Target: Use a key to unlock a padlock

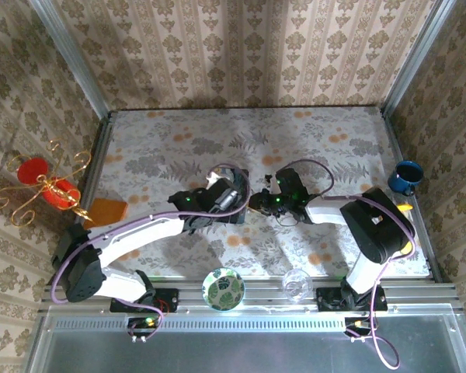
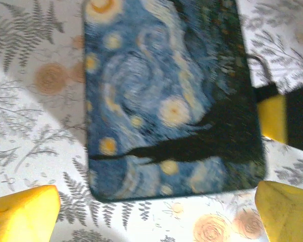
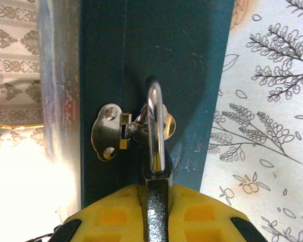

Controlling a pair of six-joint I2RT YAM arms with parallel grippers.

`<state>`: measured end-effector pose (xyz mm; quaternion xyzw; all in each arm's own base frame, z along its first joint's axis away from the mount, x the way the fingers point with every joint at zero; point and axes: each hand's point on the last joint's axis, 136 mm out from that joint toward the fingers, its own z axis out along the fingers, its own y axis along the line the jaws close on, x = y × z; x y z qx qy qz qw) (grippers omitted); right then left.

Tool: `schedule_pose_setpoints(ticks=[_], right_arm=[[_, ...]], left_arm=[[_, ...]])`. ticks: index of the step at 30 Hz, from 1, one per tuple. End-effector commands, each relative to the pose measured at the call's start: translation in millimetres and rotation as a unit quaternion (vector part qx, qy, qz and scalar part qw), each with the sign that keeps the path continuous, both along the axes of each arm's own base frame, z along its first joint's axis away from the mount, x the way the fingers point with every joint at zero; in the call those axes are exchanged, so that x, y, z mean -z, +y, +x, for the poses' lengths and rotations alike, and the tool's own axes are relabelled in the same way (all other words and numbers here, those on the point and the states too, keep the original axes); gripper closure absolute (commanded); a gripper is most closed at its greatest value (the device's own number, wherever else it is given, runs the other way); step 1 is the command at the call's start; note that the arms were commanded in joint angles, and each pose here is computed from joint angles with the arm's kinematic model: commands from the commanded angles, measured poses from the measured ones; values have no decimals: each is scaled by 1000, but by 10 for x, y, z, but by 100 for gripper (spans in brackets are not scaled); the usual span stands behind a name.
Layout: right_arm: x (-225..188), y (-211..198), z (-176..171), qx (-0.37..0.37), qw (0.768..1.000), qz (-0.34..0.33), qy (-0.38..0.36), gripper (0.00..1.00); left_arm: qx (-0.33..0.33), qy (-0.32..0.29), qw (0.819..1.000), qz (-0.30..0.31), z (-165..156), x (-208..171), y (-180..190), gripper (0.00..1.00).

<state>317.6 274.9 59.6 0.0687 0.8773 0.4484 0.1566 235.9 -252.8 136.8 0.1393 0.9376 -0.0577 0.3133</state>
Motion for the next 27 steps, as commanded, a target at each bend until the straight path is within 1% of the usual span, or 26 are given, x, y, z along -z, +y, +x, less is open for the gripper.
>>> schedule_pose_setpoints(ticks=[1, 4, 7, 10, 15, 17, 22, 24, 27], right_arm=[[-85, 45, 36, 4, 999, 33, -13, 100], [-45, 10, 10, 11, 999, 28, -11, 100], [-57, 13, 14, 12, 999, 33, -12, 100], [-82, 32, 17, 12, 999, 37, -14, 100], [-114, 44, 6, 9, 999, 35, -16, 100], [-86, 18, -15, 8, 1000, 26, -13, 100], [-21, -99, -63, 13, 1000, 18, -6, 100], [-15, -126, -78, 11, 1000, 17, -6, 100], [-28, -112, -126, -11, 1000, 12, -12, 100]], left_arm=[[12, -13, 1000, 19, -40, 73, -151, 0], [33, -21, 997, 59, -96, 116, -256, 0], [26, -30, 993, 107, -52, 201, -233, 0], [18, -31, 989, 142, 2, 288, -213, 0], [-12, -24, 980, 199, 77, 362, -4, 0], [-25, -18, 976, 217, 92, 413, 146, 0], [-62, 2, 969, 237, 107, 501, 510, 0], [-69, 3, 971, 229, 118, 504, 564, 0], [-77, 4, 976, 205, 147, 497, 570, 0]])
